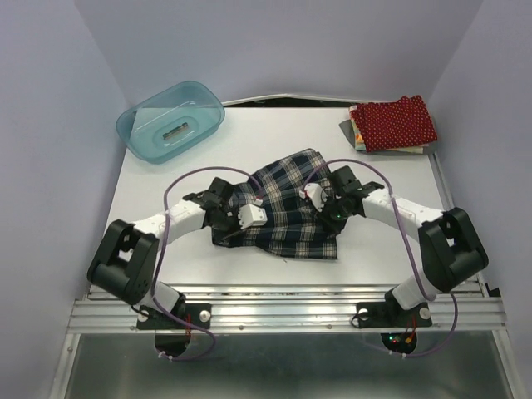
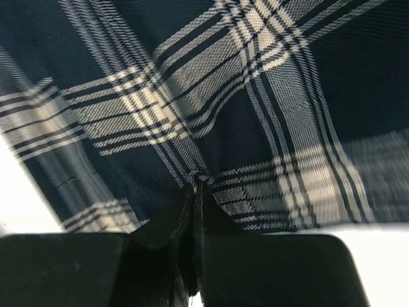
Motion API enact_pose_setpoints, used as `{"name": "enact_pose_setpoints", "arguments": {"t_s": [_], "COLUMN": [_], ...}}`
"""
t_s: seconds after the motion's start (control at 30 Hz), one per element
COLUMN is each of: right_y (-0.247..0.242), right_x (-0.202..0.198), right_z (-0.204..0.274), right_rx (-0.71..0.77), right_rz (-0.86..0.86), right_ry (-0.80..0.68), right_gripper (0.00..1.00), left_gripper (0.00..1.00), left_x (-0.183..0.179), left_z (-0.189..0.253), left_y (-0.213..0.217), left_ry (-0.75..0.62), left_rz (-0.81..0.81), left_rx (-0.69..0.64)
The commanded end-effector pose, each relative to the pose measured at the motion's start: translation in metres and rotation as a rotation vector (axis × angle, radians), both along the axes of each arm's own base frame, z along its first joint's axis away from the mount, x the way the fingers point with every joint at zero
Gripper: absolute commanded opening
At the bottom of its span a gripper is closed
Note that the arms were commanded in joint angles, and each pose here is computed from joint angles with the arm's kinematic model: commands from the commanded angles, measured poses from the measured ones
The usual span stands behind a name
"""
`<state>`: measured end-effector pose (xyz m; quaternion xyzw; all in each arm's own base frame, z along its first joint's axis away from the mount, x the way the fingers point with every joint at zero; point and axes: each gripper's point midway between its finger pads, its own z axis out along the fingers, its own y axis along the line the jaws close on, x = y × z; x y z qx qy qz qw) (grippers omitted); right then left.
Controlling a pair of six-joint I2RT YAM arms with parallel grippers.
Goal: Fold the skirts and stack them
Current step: Fold the skirt
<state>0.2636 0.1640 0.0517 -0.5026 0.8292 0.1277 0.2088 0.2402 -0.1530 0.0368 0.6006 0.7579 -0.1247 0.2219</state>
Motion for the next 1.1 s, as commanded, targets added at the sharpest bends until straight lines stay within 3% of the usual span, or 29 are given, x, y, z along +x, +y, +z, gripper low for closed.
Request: {"name": "enact_pose_setpoints", "arguments": {"t_s": [0.0,0.2,0.37,0.4,0.47,0.5,0.6,0.67,0.8,0.87,0.93,0.97,1.0,1.03,1.07], "right_y": [-0.005,-0.001,-0.011,-0.008,-0.004,0.001,0.016,0.019,0.019,0.017,0.017,0.017,0.018,0.018,0.018], "right_x": [0.029,0.031,0.071,0.077,0.099,0.103,0.105,0.099,0.091,0.088,0.085,0.084,0.082,0.082,0.081], "right_z": [-0.014,-0.014,-0.01,-0.008,0.003,0.01,0.034,0.041,0.051,0.051,0.052,0.051,0.052,0.052,0.051], "right_rx": [-0.041,-0.02,-0.088,-0.089,-0.071,-0.053,0.014,0.028,0.042,0.037,0.037,0.038,0.042,0.042,0.043], "right_rz": [-0.054,-0.087,-0.122,-0.12,-0.14,-0.133,-0.112,-0.107,-0.095,-0.094,-0.093,-0.089,-0.086,-0.088,-0.09], "right_ry": [-0.094,-0.077,-0.182,-0.192,-0.215,-0.22,-0.201,-0.171,-0.158,-0.149,-0.138,-0.134,-0.129,-0.128,-0.124], "right_gripper": [0.01,0.01,0.01,0.01,0.01,0.01,0.01,0.01,0.01,0.01,0.01,0.01,0.01,0.01,0.01], "left_gripper": [0.0,0.0,0.05,0.1,0.34,0.58,0.8,0.78,0.72,0.63,0.58,0.64,0.89,0.99,0.99], "left_x": [0.002,0.016,0.027,0.028,0.029,0.032,0.037,0.033,0.013,0.01,0.028,0.034,0.05,0.05,0.048], "left_z": [-0.034,-0.035,-0.013,-0.008,0.009,0.017,0.064,0.102,0.141,0.141,0.135,0.135,0.136,0.131,0.128], "left_y": [0.013,0.013,0.0,-0.002,-0.007,-0.006,-0.008,-0.011,-0.031,-0.051,-0.058,-0.065,-0.067,-0.067,-0.079], "left_ry": [0.057,0.016,-0.015,-0.018,-0.053,-0.083,-0.224,-0.341,-0.399,-0.385,-0.394,-0.411,-0.441,-0.43,-0.438], "left_rz": [0.081,0.108,0.124,0.128,0.145,0.161,0.173,0.118,-0.01,-0.042,0.057,0.092,0.194,0.21,0.185], "left_rx": [0.1,0.108,0.041,0.024,-0.027,-0.037,-0.137,-0.211,-0.316,-0.294,-0.238,-0.243,-0.266,-0.256,-0.271]}}
